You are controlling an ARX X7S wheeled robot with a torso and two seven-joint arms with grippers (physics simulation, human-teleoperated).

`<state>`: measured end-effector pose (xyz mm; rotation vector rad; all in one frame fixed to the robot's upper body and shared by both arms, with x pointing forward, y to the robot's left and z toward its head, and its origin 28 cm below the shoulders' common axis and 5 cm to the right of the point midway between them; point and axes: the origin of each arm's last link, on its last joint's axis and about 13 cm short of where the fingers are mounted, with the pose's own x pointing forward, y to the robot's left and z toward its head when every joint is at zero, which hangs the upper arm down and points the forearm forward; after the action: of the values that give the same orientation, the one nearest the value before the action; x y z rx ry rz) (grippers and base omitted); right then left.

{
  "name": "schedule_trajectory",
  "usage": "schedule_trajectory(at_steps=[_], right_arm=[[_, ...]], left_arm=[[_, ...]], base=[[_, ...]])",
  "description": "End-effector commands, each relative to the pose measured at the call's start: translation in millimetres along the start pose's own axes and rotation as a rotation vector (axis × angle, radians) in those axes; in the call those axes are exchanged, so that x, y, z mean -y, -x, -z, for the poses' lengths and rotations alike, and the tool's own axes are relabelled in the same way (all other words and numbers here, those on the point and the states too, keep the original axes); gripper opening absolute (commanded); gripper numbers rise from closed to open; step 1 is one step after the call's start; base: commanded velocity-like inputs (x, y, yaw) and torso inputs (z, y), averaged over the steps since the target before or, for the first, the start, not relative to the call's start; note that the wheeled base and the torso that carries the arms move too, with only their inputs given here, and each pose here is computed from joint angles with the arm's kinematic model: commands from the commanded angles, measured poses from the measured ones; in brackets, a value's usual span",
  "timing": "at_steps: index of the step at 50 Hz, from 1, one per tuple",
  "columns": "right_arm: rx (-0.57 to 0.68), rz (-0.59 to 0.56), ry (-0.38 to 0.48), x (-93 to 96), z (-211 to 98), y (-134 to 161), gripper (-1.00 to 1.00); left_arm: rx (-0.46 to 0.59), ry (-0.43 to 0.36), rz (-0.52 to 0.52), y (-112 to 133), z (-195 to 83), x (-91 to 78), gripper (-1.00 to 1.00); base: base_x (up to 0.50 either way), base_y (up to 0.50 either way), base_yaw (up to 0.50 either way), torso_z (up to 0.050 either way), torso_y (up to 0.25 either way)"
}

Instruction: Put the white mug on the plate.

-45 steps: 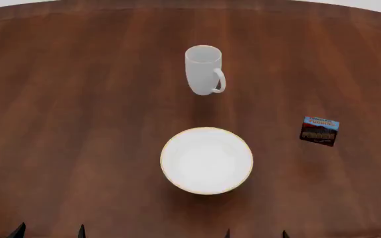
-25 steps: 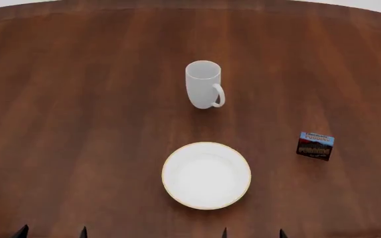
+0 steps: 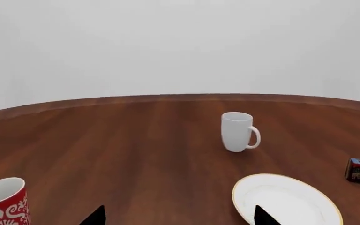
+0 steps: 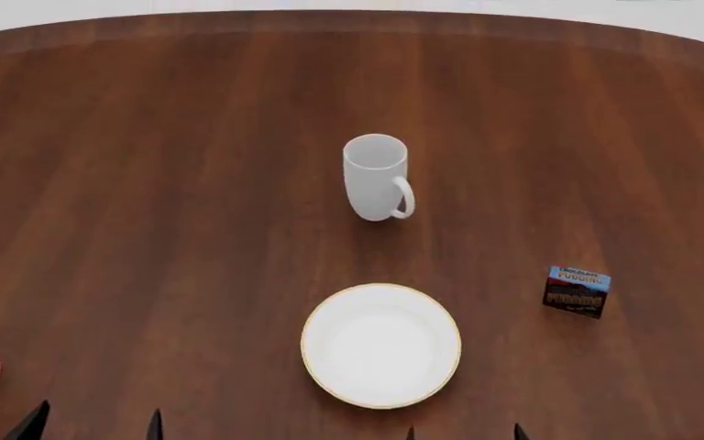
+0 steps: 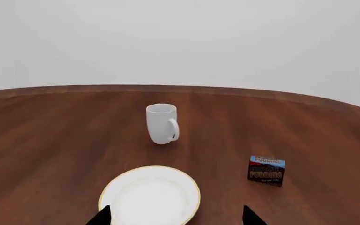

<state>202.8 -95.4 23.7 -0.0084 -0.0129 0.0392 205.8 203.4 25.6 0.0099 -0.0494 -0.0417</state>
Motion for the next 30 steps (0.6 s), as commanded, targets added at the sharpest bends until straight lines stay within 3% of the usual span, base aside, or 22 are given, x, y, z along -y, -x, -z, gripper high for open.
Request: schedule_trajectory(at_steps=[1,17,20,21,27,30], right_arm=[[0.001,-0.007,-0.004,0.8,-2.1,1.3,1.00],[0.007,-0.027,0.014,2.2,-8.8,1.5,1.00],[0.001,-0.044,0.013,3.8,-14.1,1.4,1.00],[0.003,-0.055,0.052,5.1,-16.8,1.2,1.00],[0.008,-0.086,0.111,18.2,-43.2,-0.9,1.00],[0.006,-0.093,0.098,22.9,-54.6,-1.1,1.00]], left_arm=[[0.010,-0.001,0.025,0.4,-5.4,2.4,1.00],[0.024,0.014,0.046,-1.5,-12.0,3.5,1.00],[0.015,0.021,0.081,-0.8,-16.2,2.6,1.00],[-0.023,0.033,0.117,-2.2,-17.0,3.0,1.00],[0.006,0.009,0.108,-10.3,-35.6,-5.4,1.00],[0.011,0.004,0.110,-12.9,-44.2,-8.6,1.00]], base=[[0.00,0.00,0.00,0.050,0.051],[0.00,0.00,0.00,0.050,0.048],[0.00,0.00,0.00,0.050,0.049],[0.00,0.00,0.00,0.050,0.049],[0.00,0.00,0.00,0.004,0.000],[0.00,0.00,0.00,0.000,0.000]])
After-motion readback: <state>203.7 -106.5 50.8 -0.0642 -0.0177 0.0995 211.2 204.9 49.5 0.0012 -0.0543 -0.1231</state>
